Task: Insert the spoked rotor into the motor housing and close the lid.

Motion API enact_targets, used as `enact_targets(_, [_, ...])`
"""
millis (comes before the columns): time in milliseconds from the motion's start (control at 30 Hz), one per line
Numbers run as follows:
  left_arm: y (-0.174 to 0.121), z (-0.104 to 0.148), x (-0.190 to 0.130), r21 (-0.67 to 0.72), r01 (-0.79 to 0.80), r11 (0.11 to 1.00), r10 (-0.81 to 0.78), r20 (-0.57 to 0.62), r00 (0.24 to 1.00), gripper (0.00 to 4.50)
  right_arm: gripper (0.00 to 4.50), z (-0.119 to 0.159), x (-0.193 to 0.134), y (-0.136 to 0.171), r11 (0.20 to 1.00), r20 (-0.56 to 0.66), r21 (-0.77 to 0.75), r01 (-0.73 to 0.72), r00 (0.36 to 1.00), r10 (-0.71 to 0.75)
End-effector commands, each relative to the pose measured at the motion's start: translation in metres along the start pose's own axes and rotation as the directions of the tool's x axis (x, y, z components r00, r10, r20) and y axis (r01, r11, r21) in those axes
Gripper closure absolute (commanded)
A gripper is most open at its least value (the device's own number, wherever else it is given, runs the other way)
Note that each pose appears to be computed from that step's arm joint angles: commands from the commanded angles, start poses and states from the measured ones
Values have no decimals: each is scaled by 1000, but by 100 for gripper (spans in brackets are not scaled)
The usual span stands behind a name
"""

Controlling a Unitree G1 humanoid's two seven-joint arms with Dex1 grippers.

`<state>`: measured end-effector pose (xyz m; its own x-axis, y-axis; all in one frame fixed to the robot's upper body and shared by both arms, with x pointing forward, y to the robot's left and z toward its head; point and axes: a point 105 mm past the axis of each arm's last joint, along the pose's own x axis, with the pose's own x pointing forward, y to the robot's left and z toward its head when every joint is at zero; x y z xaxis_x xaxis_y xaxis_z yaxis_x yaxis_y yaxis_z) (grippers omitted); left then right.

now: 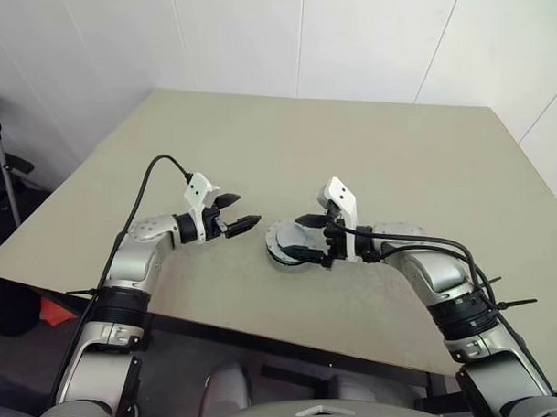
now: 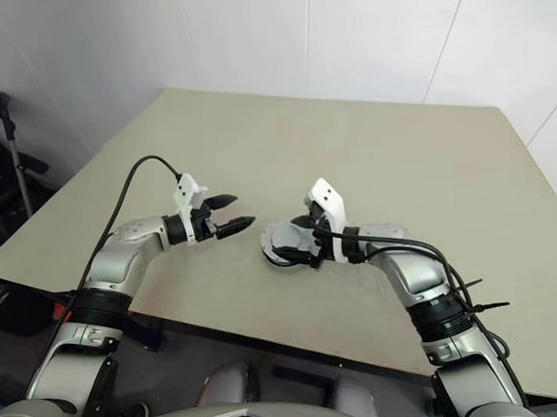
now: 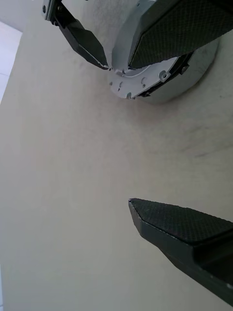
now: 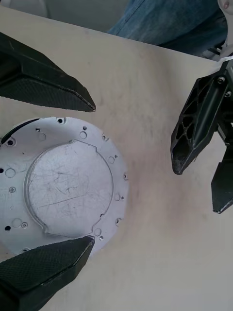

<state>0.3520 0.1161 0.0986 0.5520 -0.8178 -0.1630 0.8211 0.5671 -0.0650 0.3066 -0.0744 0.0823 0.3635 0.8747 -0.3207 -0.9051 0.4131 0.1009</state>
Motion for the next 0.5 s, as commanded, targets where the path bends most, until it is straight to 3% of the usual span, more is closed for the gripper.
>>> enact_targets(33, [0,15,-3,46,-3,999,1,34,999,0,4,9,3,-2,999,21,-39,-2,1000,3])
enact_targets(467, [1,13,-8,50,-15,999,15,16,1000,0,4,2,17,-5,999,16,-43,23,1000,-22])
enact_targets(500, [1,13,-9,51,-16,999,15,15,1000,0,22,2,18,-5,999,16,-47,27,1000,-26])
